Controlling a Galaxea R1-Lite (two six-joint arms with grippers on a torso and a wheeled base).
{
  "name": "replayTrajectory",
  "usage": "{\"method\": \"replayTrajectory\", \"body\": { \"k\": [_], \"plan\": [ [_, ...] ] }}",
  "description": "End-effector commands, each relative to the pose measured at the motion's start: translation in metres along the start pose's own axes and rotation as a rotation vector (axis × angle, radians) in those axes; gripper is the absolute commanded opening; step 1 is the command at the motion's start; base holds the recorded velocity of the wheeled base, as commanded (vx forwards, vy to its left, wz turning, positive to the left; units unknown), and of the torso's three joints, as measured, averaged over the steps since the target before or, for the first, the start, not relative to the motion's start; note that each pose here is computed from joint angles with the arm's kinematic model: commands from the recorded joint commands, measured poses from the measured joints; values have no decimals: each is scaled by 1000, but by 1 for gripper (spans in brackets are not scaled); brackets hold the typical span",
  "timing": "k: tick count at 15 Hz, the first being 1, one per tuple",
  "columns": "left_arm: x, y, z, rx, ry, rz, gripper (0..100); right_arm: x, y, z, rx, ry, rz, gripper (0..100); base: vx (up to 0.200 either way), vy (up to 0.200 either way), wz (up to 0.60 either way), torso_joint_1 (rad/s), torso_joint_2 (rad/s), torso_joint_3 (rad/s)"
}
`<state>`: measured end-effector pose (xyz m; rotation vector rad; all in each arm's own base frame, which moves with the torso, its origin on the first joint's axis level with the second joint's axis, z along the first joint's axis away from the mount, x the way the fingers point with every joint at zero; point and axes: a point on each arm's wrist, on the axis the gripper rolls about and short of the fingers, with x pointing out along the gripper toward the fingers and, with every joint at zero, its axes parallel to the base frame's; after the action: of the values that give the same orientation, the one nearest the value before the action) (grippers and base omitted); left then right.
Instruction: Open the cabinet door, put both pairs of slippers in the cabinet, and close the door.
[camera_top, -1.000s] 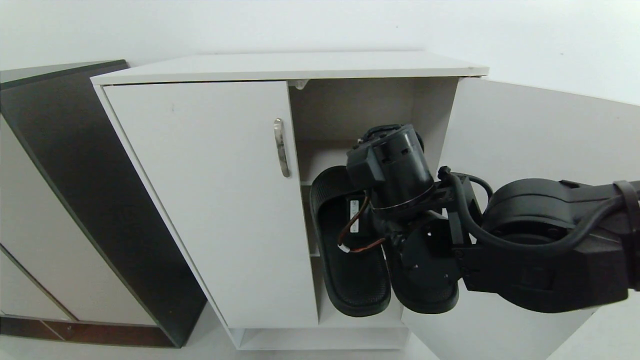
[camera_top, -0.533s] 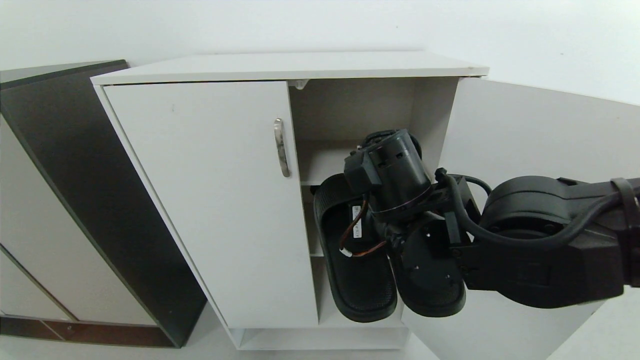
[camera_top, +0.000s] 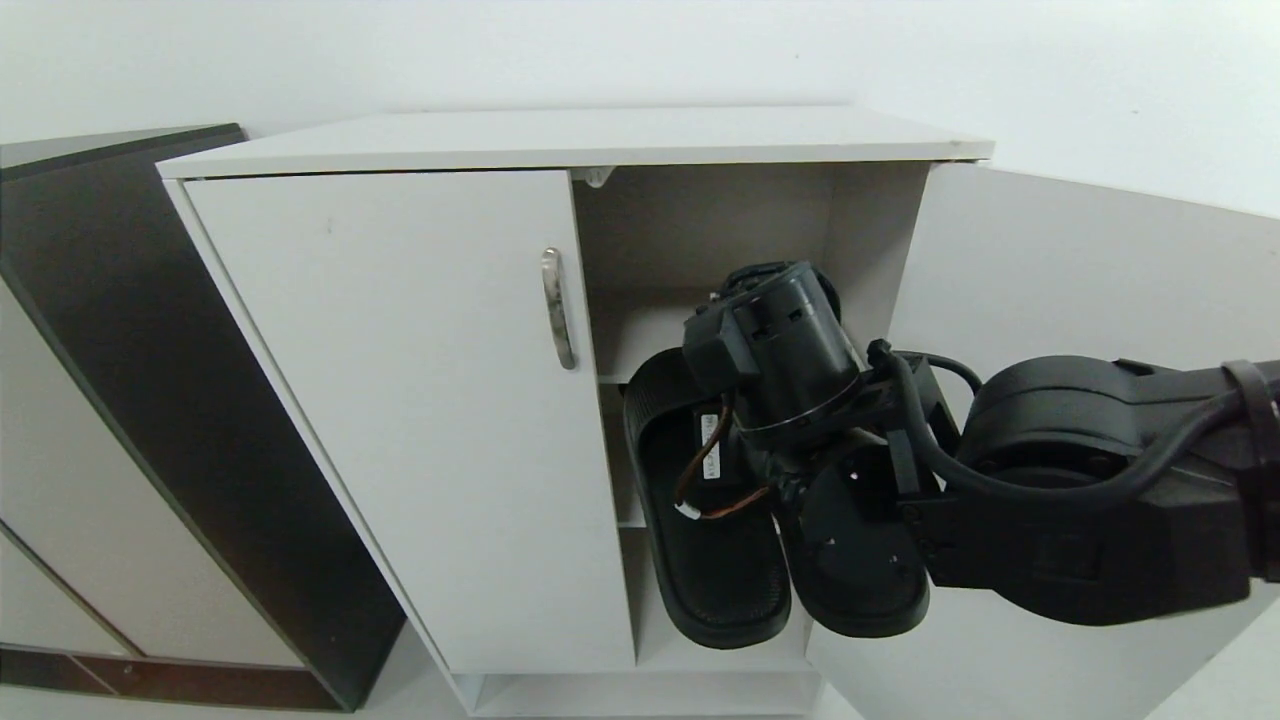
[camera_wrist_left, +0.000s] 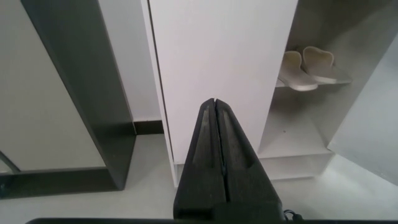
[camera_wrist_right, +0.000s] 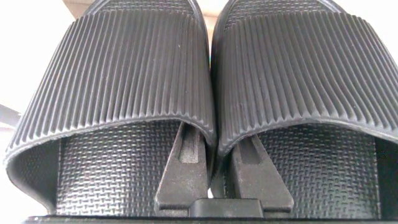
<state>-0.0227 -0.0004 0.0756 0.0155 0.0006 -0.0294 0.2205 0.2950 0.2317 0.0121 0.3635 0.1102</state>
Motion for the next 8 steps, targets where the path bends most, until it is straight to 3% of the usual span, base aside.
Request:
{"method": "replayTrajectory", "body": {
  "k": [1, 8],
  "plan": [
    [0, 0, 0, 0, -1, 0, 0, 0, 0, 0, 1, 0, -2, 0, 200, 0, 0, 2, 2, 2],
    [0, 0, 0, 0, -1, 0, 0, 8, 1, -5, -8, 12, -13, 0, 200, 0, 0, 3, 1, 4]
  ]
}}
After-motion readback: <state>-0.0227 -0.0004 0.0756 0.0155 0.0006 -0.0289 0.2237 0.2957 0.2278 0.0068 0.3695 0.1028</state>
